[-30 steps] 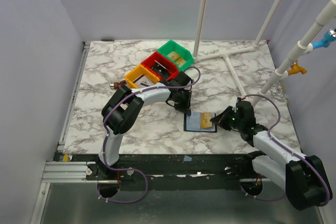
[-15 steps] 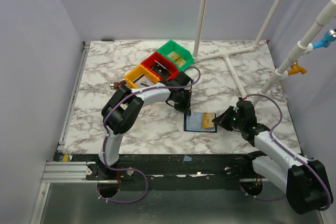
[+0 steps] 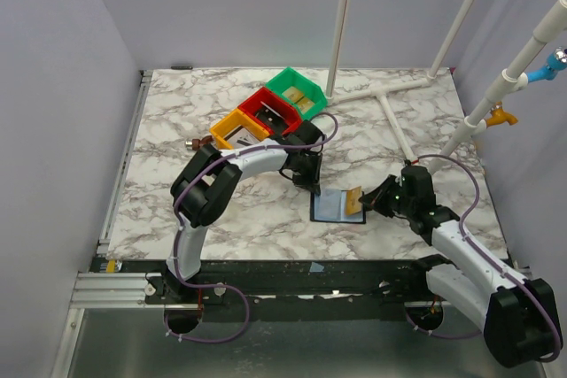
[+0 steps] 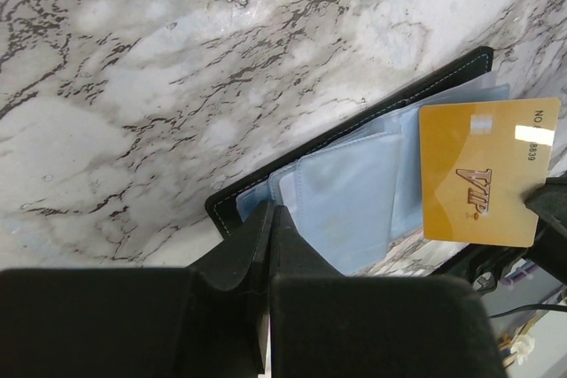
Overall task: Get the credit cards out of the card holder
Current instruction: Remove the credit card from the card holder.
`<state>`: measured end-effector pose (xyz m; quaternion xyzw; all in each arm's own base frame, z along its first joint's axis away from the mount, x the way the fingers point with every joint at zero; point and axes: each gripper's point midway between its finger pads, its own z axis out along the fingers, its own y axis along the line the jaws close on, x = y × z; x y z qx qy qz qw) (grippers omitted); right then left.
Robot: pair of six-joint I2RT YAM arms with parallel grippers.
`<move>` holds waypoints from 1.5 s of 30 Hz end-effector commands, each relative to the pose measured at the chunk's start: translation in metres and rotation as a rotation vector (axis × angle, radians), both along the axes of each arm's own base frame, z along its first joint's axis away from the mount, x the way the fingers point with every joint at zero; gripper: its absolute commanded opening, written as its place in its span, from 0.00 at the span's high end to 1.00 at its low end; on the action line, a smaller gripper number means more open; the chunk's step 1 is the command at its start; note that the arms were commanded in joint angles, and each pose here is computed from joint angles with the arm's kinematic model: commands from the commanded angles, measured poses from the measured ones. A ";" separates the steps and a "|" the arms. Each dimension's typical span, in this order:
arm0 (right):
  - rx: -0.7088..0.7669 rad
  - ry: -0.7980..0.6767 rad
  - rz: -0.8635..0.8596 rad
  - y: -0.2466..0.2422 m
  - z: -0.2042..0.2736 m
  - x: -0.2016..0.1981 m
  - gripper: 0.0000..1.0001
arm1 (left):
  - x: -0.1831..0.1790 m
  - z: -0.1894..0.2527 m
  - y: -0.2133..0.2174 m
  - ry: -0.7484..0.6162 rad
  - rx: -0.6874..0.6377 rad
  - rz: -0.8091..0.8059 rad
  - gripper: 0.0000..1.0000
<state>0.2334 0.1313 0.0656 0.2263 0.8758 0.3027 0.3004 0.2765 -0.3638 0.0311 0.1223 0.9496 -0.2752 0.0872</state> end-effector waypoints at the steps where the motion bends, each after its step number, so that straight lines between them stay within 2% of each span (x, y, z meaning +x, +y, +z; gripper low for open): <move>1: -0.005 -0.024 0.002 -0.001 0.013 0.005 0.99 | 0.005 0.010 0.015 -0.031 0.055 0.014 1.00; 4: 0.004 -0.035 0.009 0.001 0.019 0.006 0.99 | 0.007 0.022 0.015 -0.045 0.034 0.019 0.98; 7: 0.014 -0.041 0.013 0.003 0.023 0.007 0.99 | 0.009 0.035 0.015 -0.062 0.008 0.023 0.87; 9: 0.022 -0.044 0.019 0.004 0.026 0.008 0.99 | 0.010 0.045 0.015 -0.069 -0.016 0.022 0.74; 11: 0.034 -0.048 0.026 0.007 0.030 0.009 0.99 | 0.011 0.056 0.014 -0.076 -0.049 0.023 0.49; 15: 0.071 -0.059 0.042 0.014 0.040 0.012 0.99 | 0.008 0.075 0.010 -0.064 -0.145 0.016 0.32; 32: 0.279 -0.147 0.141 0.051 0.104 0.039 0.99 | -0.004 0.139 0.002 0.074 -0.578 0.028 0.30; 39: 0.349 -0.186 0.175 0.063 0.125 0.052 0.99 | -0.006 0.158 0.000 0.107 -0.687 0.021 0.31; 45: 0.403 -0.202 0.200 0.071 0.136 0.057 0.99 | -0.003 0.168 -0.002 0.122 -0.727 0.036 0.32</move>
